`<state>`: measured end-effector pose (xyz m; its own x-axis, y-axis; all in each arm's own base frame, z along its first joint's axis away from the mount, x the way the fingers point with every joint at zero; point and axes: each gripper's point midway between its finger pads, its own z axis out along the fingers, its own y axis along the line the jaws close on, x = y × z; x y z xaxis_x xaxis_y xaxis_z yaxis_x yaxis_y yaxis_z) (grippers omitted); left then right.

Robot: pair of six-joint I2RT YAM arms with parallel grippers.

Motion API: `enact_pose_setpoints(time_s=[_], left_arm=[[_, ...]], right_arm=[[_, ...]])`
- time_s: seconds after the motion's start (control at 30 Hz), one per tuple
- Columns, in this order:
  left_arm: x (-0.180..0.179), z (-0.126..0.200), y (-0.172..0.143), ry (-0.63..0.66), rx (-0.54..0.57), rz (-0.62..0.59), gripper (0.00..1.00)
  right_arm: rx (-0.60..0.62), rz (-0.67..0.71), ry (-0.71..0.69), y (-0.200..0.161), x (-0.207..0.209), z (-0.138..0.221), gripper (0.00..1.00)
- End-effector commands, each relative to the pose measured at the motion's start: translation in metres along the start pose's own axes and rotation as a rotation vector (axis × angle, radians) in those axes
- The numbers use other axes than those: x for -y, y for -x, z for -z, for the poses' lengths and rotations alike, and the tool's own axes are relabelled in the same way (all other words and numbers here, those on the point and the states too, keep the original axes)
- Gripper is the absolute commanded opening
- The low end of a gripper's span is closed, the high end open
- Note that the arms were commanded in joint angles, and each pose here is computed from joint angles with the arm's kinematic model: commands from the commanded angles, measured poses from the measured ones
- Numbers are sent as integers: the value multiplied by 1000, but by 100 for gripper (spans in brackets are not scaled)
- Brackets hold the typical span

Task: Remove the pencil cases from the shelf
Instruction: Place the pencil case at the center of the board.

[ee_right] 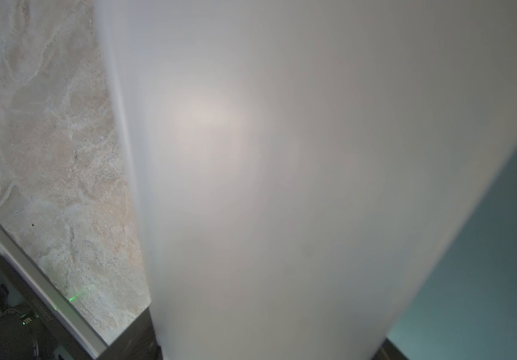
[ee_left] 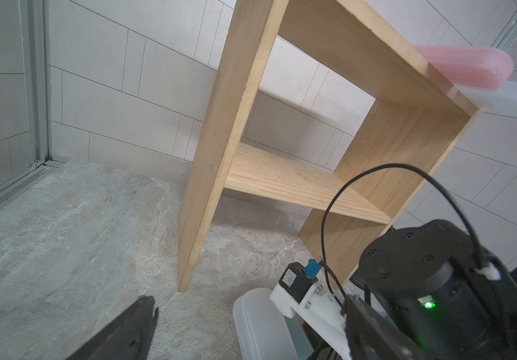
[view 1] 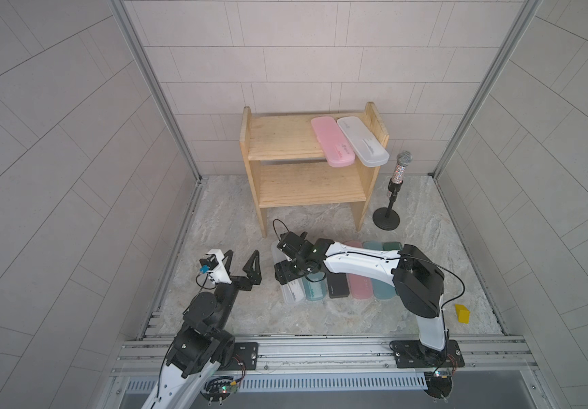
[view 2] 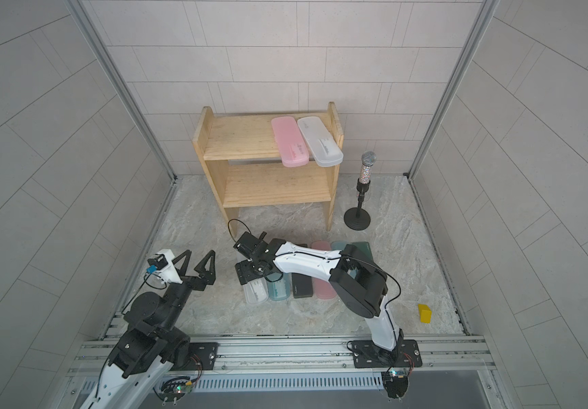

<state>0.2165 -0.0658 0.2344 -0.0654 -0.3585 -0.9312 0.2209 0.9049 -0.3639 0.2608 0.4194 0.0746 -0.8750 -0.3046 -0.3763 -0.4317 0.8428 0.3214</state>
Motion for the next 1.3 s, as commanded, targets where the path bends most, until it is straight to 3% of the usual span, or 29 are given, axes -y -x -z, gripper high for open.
enact_pose_setpoints(time_s=[0.0, 0.13, 0.43, 0.7, 0.8, 0.93, 1.03, 1.27], left_arm=[[-3, 0, -1, 14, 4, -21, 100], [-4, 0, -1, 17, 5, -21, 100], [-2, 0, 1, 11, 14, -9, 100], [1, 1, 7, 2, 16, 24, 100], [7, 1, 13, -16, 7, 58, 100], [25, -9, 26, -59, -32, 135, 100], [51, -25, 38, -128, -86, 283, 100], [132, -74, 106, -402, -86, 668, 100]], right_arm=[[5, -25, -32, 3, 3, -6, 58], [-2, -47, -65, 1, 14, -13, 62], [13, -58, -77, 5, 18, -11, 90], [66, -53, -64, 16, 14, 11, 96], [131, -48, -55, 23, 13, 39, 97], [287, -34, -88, 30, 28, 103, 99], [396, -33, -157, 23, 55, 154, 100], [479, -136, -319, -25, 144, 243, 100]])
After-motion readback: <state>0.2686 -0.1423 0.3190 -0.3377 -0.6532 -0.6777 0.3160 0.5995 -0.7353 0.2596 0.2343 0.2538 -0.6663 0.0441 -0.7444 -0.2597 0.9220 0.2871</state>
